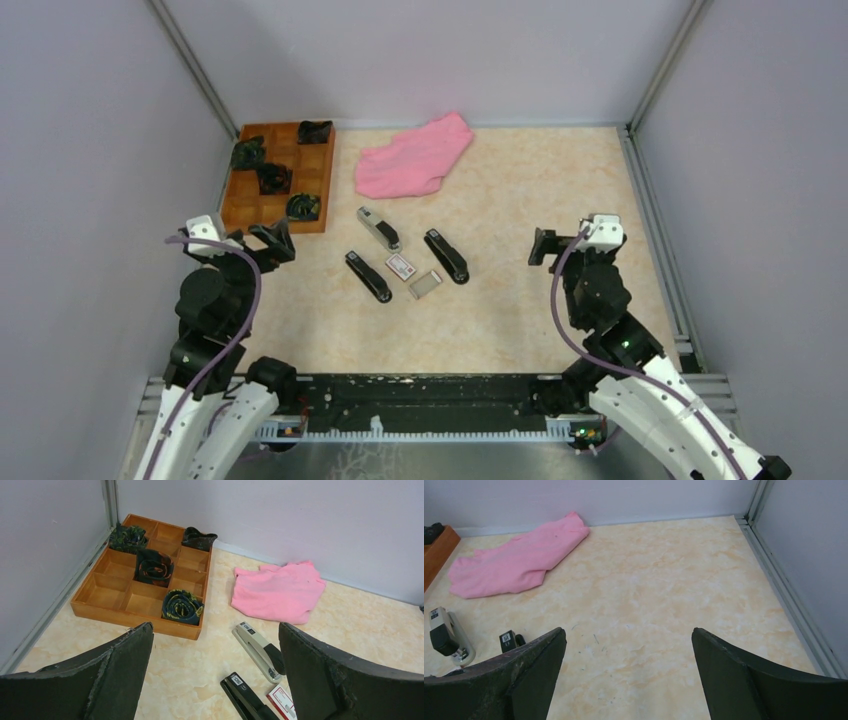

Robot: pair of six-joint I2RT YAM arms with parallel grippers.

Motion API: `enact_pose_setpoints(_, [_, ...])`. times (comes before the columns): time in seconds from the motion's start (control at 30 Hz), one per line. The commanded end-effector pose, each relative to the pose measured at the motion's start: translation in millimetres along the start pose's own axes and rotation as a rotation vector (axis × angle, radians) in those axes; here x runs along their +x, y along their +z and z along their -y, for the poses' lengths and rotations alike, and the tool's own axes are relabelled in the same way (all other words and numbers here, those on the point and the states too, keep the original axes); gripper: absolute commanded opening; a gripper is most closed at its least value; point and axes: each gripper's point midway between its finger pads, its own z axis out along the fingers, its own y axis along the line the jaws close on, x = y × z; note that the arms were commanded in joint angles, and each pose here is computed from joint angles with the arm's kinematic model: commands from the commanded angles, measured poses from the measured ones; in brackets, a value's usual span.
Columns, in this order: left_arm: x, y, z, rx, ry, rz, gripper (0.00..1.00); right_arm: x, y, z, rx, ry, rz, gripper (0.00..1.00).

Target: Load the staples into the stapler

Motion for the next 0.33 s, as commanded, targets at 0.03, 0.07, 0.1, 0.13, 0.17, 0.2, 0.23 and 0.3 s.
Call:
enact_pose_setpoints(0.03, [-8.6,1.8,-3.3,-0.019,0.003,0.037,1.0,-18.7,1.1,5.9,0.035,0.027,0.064,0.96])
enact_pose_setpoints(0.07, [-8.2,1.7,-3.5,-0.02,0.004,0.035,1.0,-18.3,1.1,5.6,0.033,0.025,0.062,0.96])
enact_pose_setpoints(0.1, [-8.4,1.6,-3.2,-0.018,0.005,0.034,1.0,-17.2,1.5,5.5,0.033,0.024,0.06,0.96])
enact_pose_setpoints(0.13, [-8.3,1.7,-3.1,-0.018,0.006,0.034,1.0,-16.6,1.6,5.2,0.032,0.023,0.059,0.96])
enact_pose_setpoints(0.17, [-7.9,1.8,-3.4,-0.019,0.007,0.033,1.0,-16.2,1.7,5.2,0.032,0.023,0.059,0.96])
enact_pose_setpoints(0.2, [-7.6,1.9,-3.2,-0.017,0.008,0.032,1.0,-16.1,1.9,5.1,0.033,0.022,0.058,0.96])
enact_pose_setpoints(0.23, [-6.4,2.3,-2.6,-0.014,0.01,0.028,1.0,-16.5,1.8,4.9,0.031,0.023,0.06,0.96])
enact_pose_setpoints(0.3, [-5.4,2.9,-1.5,-0.01,0.011,0.022,1.0,-16.7,1.9,4.3,0.028,0.025,0.062,0.96])
